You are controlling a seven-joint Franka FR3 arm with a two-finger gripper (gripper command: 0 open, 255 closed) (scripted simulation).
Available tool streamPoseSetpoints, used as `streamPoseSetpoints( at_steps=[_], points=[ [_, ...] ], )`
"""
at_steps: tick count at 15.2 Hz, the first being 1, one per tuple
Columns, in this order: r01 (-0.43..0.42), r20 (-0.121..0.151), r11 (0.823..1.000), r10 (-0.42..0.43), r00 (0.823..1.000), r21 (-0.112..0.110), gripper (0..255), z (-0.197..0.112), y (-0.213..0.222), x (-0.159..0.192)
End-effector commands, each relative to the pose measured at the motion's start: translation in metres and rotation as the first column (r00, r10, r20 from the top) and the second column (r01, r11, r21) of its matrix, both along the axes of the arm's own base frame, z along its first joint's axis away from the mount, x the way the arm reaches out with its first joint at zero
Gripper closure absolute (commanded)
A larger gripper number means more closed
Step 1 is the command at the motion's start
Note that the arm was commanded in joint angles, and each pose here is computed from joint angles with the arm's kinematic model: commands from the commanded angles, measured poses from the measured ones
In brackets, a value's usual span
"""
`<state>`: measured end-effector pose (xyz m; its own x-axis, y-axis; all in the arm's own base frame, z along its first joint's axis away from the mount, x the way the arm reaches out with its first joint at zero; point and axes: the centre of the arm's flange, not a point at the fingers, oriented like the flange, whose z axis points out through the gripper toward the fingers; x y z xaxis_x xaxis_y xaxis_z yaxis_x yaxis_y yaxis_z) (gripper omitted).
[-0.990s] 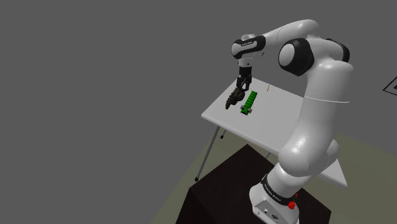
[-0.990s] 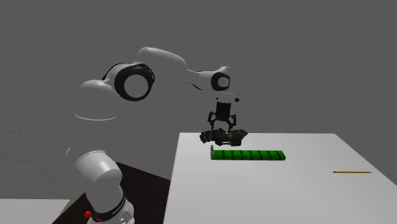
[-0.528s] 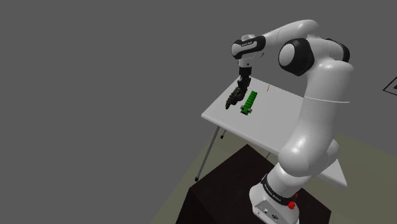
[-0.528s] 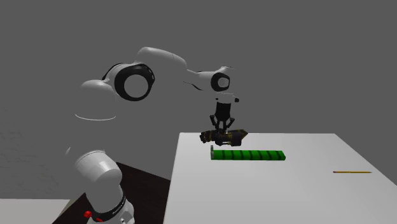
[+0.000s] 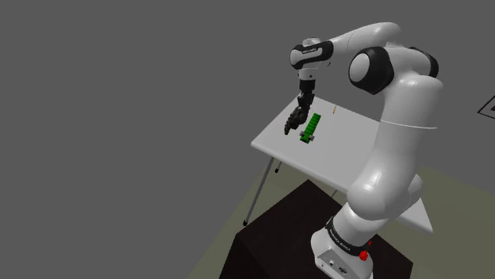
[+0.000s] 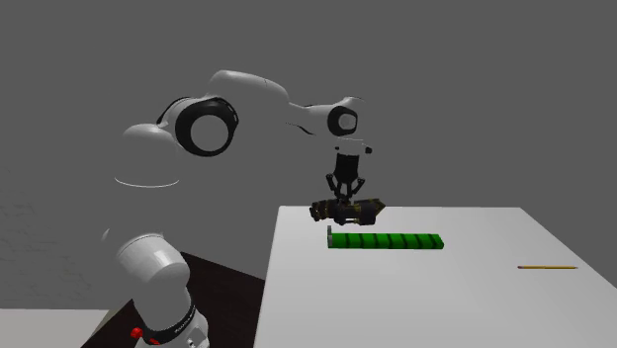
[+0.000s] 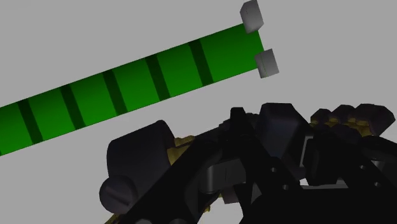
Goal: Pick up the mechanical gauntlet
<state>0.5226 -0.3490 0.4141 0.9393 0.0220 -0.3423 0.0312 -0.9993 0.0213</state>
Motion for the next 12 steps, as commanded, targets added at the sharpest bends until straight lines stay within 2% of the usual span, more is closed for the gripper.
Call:
streamPoseSetpoints(
  at_steps=[1, 10, 12],
  points=[
    [0.000, 0.001, 1.000, 0.000, 1.000, -0.001, 255, 0.011, -0.001, 0.000],
    [0.000, 0.001, 1.000, 0.000, 1.000, -0.001, 255, 0.059, -0.001, 0.000],
    [0.000, 0.001, 1.000, 0.000, 1.000, -0.001, 255, 0.059, -0.001, 0.000]
  ],
)
